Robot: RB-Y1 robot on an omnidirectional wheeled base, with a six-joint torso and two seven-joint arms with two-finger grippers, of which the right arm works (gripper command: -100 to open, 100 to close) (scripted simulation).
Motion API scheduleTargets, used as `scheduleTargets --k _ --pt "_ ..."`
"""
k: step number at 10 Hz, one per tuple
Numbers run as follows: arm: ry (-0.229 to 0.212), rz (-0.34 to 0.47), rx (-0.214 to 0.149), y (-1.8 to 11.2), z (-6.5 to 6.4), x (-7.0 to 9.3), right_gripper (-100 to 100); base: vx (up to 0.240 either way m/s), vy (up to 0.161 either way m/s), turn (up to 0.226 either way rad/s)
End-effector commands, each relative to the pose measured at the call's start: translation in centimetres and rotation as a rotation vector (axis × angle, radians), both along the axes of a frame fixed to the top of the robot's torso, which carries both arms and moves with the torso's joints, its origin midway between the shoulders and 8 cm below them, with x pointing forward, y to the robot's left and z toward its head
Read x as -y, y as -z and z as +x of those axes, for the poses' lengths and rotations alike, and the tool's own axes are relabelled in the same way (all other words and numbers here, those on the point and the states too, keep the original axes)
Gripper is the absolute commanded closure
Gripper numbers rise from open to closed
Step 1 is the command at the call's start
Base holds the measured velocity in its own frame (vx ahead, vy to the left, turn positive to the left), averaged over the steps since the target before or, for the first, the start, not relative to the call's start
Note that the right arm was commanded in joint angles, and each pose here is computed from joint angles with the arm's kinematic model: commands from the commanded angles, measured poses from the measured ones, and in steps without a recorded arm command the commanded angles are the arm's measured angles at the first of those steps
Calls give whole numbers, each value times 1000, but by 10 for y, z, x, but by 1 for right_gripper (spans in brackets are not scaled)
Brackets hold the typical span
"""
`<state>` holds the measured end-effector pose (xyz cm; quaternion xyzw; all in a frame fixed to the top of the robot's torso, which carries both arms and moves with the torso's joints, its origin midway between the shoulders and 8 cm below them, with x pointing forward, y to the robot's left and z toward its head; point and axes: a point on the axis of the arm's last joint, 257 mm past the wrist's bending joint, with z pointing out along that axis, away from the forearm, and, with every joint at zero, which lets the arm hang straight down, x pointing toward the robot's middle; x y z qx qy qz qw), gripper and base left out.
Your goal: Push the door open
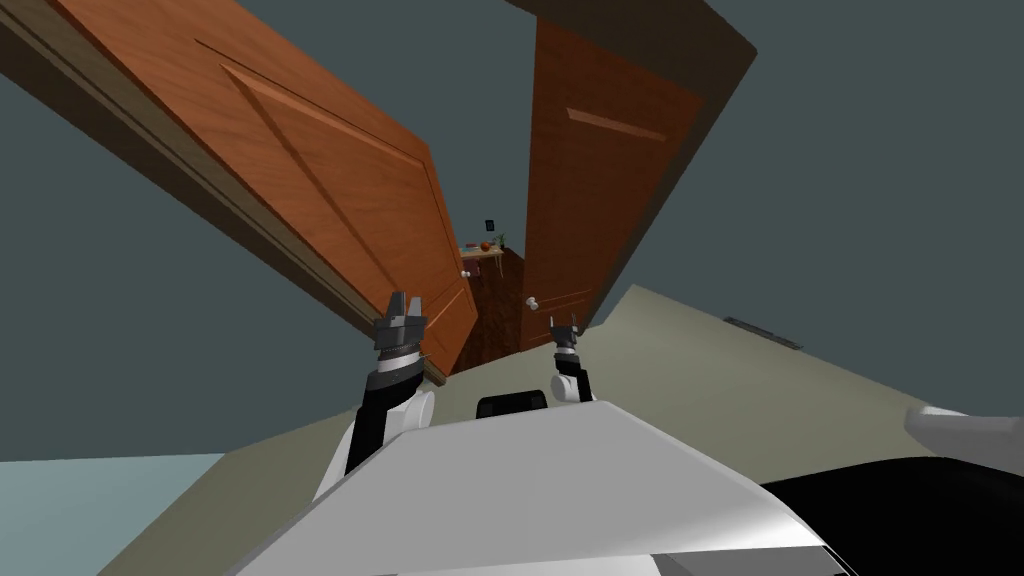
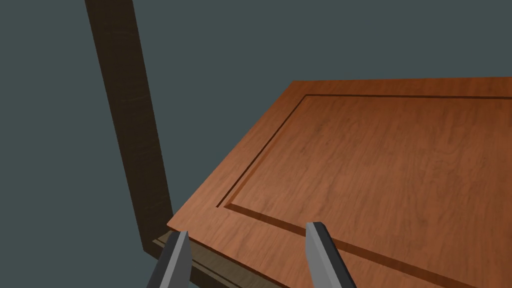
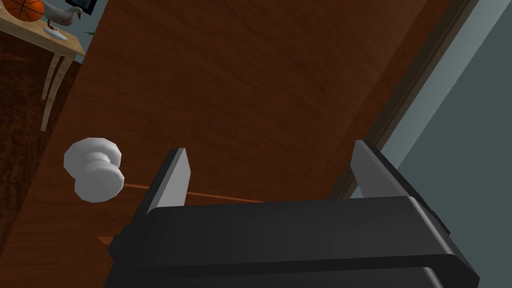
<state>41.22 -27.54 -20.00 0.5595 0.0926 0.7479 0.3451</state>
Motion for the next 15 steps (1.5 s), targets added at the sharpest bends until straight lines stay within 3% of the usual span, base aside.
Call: scheduleTargets --k 1,15 --pt "-1 46 -4 11 0 2 -100 19 -86 185" --pt "40 382 -53 104 -14 6 -100 10 -103 211"
